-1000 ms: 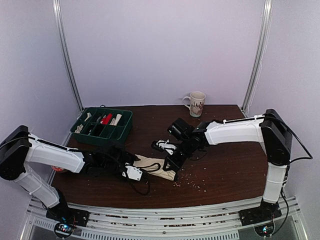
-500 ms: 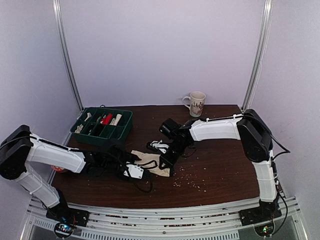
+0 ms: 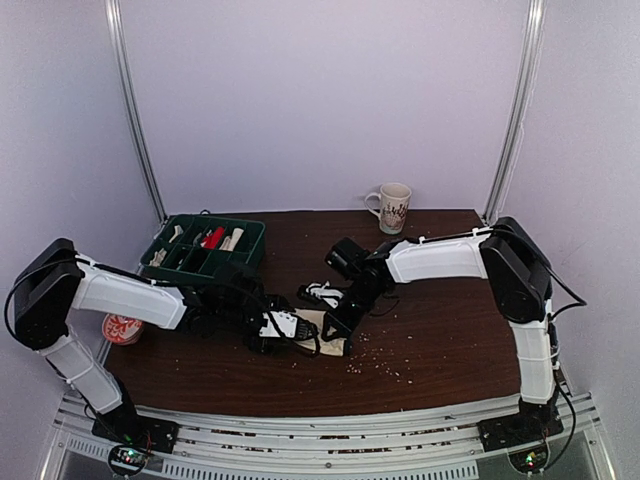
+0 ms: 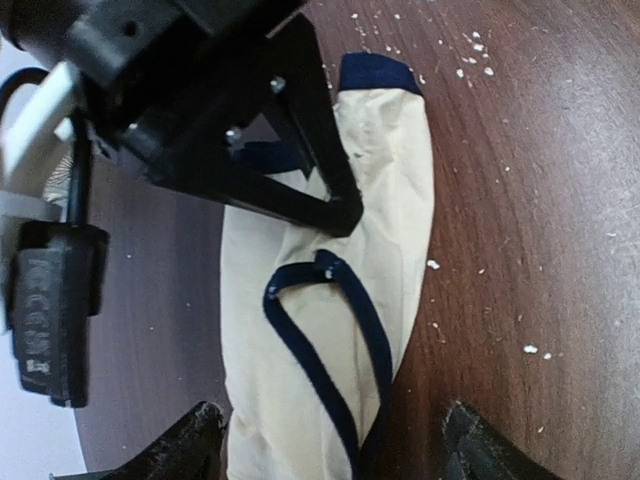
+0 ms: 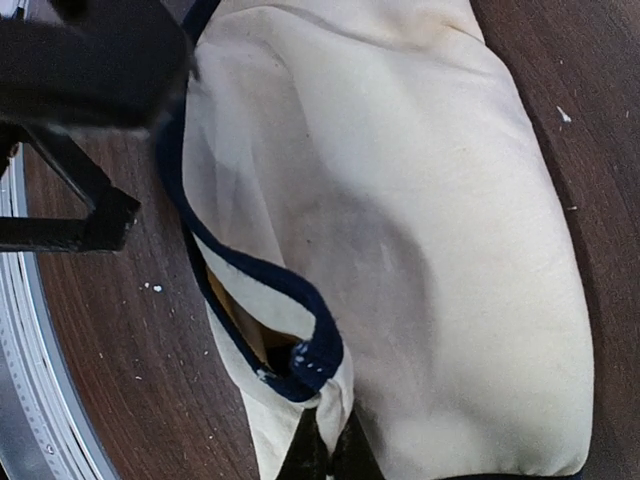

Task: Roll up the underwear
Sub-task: Pick up the underwear from the center of the board.

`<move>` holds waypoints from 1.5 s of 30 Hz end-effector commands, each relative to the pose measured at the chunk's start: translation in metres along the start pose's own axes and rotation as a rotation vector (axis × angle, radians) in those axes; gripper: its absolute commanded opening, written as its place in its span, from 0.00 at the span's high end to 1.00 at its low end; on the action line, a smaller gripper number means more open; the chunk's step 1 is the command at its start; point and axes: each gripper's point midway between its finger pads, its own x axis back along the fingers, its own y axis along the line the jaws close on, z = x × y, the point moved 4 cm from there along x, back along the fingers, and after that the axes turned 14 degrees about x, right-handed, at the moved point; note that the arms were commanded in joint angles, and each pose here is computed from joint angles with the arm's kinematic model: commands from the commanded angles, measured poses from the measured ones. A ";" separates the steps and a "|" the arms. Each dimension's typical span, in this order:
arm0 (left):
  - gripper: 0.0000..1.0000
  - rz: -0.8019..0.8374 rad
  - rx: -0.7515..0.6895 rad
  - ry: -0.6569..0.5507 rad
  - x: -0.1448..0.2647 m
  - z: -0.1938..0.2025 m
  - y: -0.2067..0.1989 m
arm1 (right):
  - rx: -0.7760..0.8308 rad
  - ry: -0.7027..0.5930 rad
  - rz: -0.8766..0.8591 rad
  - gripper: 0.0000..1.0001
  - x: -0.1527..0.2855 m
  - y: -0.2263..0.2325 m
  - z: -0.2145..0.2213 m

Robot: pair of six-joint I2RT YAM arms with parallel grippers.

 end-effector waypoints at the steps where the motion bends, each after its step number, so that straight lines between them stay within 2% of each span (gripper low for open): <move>1: 0.21 0.077 0.034 -0.023 -0.009 -0.009 -0.004 | 0.045 -0.070 -0.012 1.00 0.011 0.005 -0.016; 3: 0.22 0.083 0.041 -0.025 -0.010 -0.011 -0.004 | 0.050 -0.084 -0.017 1.00 0.012 0.006 -0.019; 11: 0.38 0.082 0.059 -0.007 -0.015 -0.010 -0.002 | 0.049 -0.091 -0.023 1.00 0.013 0.007 -0.017; 22: 0.39 0.093 0.048 0.045 -0.024 0.000 -0.008 | 0.055 -0.104 -0.034 1.00 0.013 0.009 -0.018; 29: 0.65 0.074 0.061 0.057 -0.029 0.002 -0.005 | 0.053 -0.098 -0.032 1.00 0.011 0.008 -0.016; 31: 0.70 0.070 0.064 0.053 -0.028 0.001 -0.005 | 0.054 -0.093 -0.029 1.00 0.010 0.008 -0.015; 33: 0.71 0.069 0.067 0.049 -0.027 0.000 -0.004 | 0.054 -0.092 -0.024 1.00 0.011 0.007 -0.016; 36: 0.82 0.072 0.080 0.048 -0.025 -0.002 -0.003 | 0.057 -0.095 -0.018 1.00 0.012 0.007 -0.016; 38: 0.95 0.081 0.090 0.056 -0.026 -0.001 -0.003 | 0.062 -0.096 -0.013 0.99 0.015 0.008 -0.016; 39: 1.00 0.087 0.094 0.057 -0.027 -0.002 -0.003 | 0.068 -0.098 -0.006 0.97 0.017 0.008 -0.017; 45: 1.00 0.150 0.149 0.070 -0.028 0.001 0.001 | 0.095 -0.151 0.086 0.69 0.046 0.013 -0.018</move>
